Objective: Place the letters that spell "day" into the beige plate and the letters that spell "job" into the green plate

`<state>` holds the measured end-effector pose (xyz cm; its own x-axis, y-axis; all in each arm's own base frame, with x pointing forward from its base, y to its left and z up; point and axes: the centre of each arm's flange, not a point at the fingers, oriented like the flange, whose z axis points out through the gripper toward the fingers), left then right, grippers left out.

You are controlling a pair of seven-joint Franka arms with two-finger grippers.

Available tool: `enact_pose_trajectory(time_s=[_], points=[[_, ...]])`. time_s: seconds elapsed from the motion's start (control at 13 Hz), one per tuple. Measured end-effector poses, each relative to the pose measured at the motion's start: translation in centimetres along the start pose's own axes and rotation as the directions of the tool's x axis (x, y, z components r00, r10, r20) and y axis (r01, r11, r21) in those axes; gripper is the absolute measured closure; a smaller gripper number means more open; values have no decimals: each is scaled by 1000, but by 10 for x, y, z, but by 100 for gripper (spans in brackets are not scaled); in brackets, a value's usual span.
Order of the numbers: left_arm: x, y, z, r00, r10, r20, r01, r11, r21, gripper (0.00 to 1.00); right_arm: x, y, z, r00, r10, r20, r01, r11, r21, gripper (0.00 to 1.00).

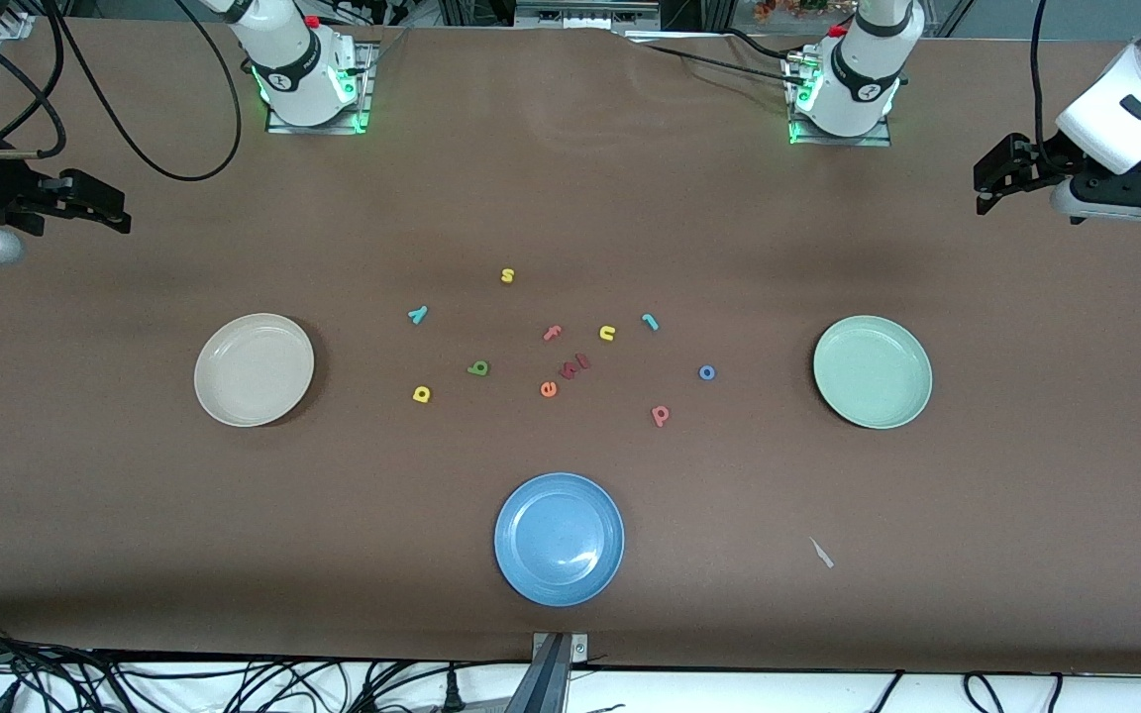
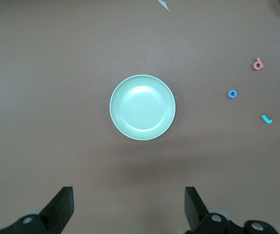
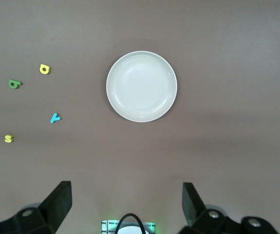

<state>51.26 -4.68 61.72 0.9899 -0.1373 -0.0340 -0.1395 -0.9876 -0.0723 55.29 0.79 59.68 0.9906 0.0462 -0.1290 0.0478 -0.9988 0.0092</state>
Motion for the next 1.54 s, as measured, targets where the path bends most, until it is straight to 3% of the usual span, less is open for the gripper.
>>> enact_pose_trajectory(time_s=[1.54], points=[[1,-3,-7,1000,-5,-15,5,1000,0,0,0,0,0,1000,0,1,0,1000,0,0]])
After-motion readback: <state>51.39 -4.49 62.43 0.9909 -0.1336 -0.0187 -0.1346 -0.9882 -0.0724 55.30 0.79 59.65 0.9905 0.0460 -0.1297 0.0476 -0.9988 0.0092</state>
